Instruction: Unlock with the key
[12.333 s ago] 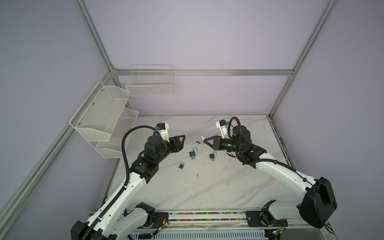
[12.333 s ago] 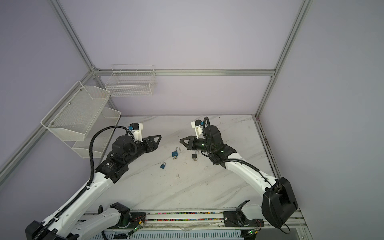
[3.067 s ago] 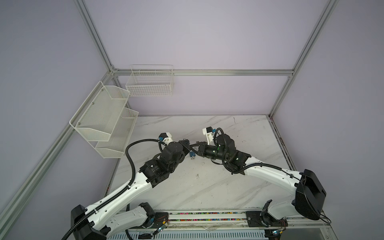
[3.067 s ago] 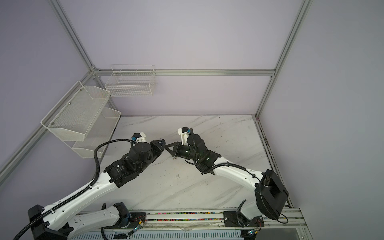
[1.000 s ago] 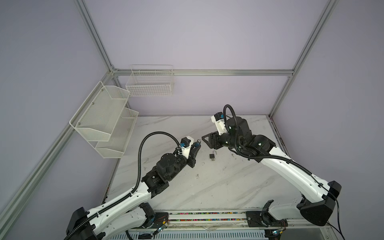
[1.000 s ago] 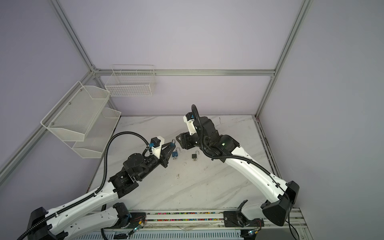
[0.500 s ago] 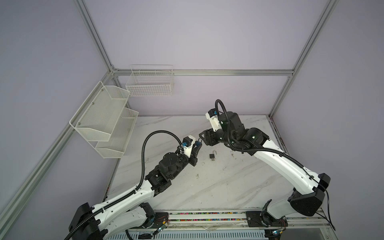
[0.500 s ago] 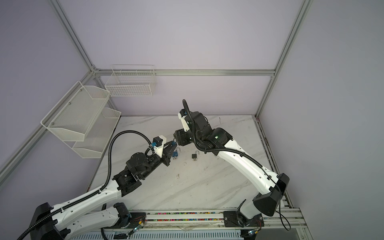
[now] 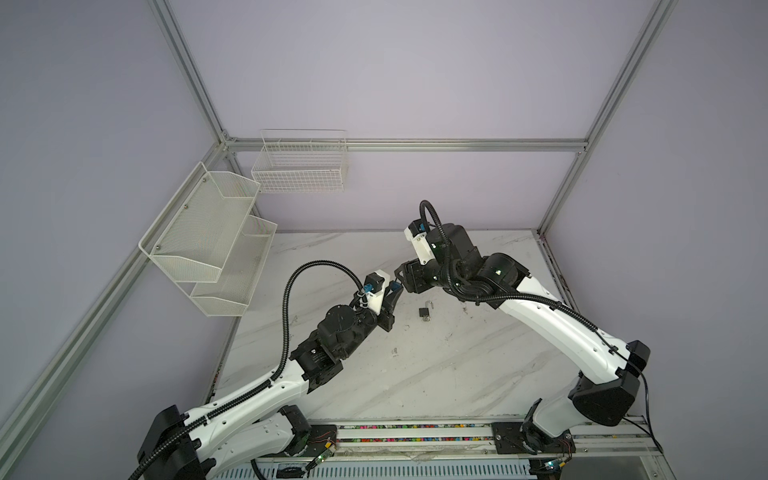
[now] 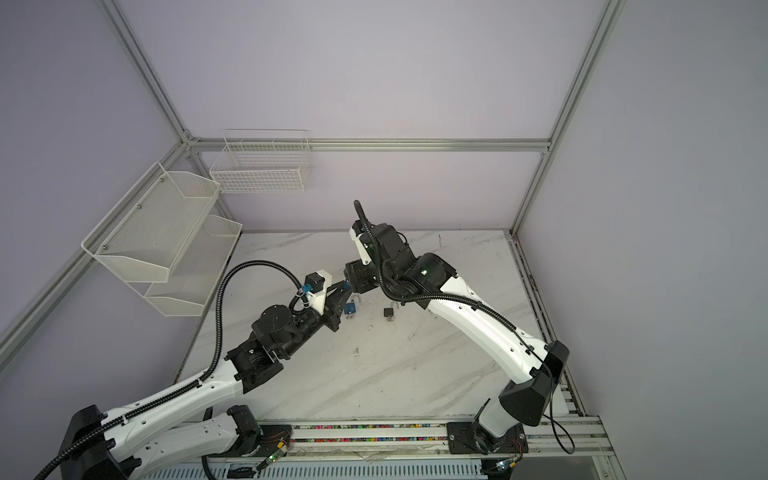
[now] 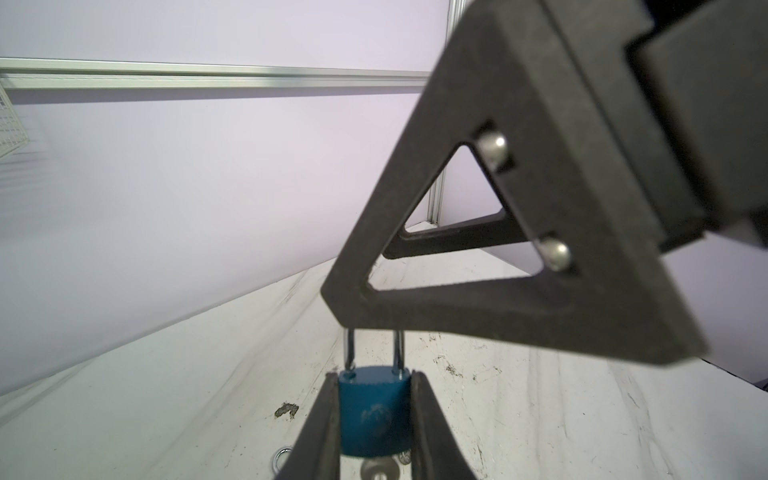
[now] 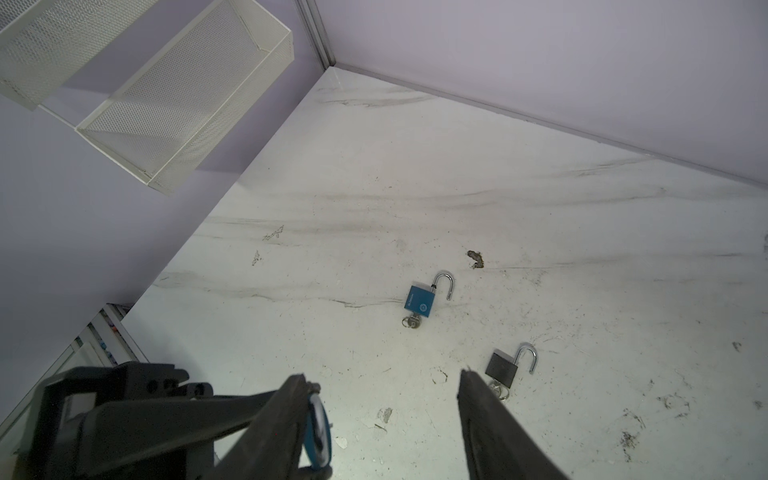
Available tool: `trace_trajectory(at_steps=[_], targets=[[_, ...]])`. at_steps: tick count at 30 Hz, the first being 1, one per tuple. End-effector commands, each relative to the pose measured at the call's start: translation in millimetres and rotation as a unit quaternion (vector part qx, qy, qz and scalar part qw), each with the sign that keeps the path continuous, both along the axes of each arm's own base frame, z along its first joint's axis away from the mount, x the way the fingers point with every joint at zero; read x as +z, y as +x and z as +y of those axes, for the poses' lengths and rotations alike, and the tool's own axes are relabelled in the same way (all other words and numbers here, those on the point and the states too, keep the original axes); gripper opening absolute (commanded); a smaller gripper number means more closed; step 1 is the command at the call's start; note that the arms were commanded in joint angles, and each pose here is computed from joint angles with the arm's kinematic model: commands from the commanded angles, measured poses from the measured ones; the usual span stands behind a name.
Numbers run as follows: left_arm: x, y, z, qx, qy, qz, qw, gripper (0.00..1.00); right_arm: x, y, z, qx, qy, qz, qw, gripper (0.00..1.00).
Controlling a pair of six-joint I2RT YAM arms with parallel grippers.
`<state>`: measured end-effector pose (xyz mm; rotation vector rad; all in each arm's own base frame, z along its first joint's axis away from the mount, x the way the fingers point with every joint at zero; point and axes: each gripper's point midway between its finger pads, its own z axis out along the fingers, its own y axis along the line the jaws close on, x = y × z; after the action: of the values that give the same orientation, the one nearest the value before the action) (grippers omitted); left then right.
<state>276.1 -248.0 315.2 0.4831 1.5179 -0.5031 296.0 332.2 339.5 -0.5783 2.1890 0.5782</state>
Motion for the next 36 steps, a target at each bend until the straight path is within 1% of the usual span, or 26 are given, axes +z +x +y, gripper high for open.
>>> trace_trajectory(at_steps=[1,4,8,13,18,25,32,36], targets=[[-2,-2,3,0.004,-0.002,-0.018,1.000,0.00,-2,3,-6,-0.010,-0.028,-0.006,1.000,0.61],[-3,-2,3,0.004,-0.001,-0.018,1.000,0.00,-4,6,-8,-0.019,-0.037,-0.004,0.999,0.61],[-4,-3,3,0.001,0.001,-0.019,1.000,0.00,-1,6,-8,-0.026,-0.031,0.001,0.999,0.64],[-5,-5,6,0.003,0.002,-0.022,1.000,0.00,-13,8,-14,-0.037,-0.055,0.017,0.998,0.67],[-5,-8,7,-0.001,0.003,-0.026,1.000,0.00,-21,4,-9,-0.017,-0.060,0.037,0.997,0.67],[-6,-10,5,-0.007,0.007,-0.029,1.000,0.00,-26,7,-17,-0.024,-0.076,0.043,0.996,0.68],[-4,-11,3,-0.014,0.007,-0.035,0.999,0.00,-19,7,-25,-0.009,-0.049,0.061,0.997,0.68],[-4,-11,1,-0.019,0.006,-0.036,0.999,0.00,-20,9,-28,-0.006,-0.049,0.066,0.997,0.68]])
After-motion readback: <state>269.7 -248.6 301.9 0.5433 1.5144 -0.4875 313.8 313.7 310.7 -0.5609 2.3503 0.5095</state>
